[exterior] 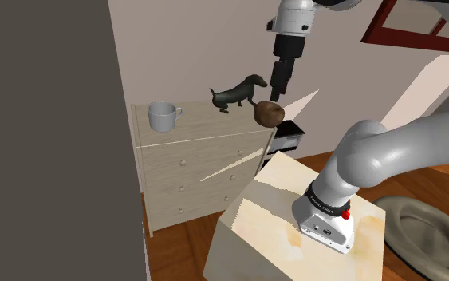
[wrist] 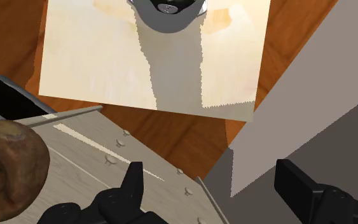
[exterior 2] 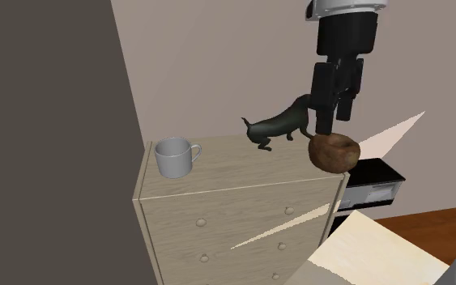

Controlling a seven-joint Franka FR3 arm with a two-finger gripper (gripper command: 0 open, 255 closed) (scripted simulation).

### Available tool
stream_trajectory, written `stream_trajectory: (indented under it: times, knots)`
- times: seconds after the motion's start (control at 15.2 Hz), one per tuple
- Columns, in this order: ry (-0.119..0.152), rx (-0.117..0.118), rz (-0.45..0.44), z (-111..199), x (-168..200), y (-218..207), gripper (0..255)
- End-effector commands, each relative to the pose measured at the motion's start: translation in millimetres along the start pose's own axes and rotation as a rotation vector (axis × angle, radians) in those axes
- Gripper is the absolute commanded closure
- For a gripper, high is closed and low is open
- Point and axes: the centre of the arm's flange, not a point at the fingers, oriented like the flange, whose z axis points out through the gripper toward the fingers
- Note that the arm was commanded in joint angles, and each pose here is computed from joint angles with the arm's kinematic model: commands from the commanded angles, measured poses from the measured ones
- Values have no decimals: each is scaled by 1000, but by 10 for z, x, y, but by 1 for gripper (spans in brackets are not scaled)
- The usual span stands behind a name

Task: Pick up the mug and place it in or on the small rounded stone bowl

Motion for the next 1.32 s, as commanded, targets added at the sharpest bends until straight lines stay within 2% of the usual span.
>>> stream_trajectory:
  times: [0.0,1.25]
  knots:
    - [0,0,0,0,0,0,0]
    - [36,-96,79,661,2281,-804,0]
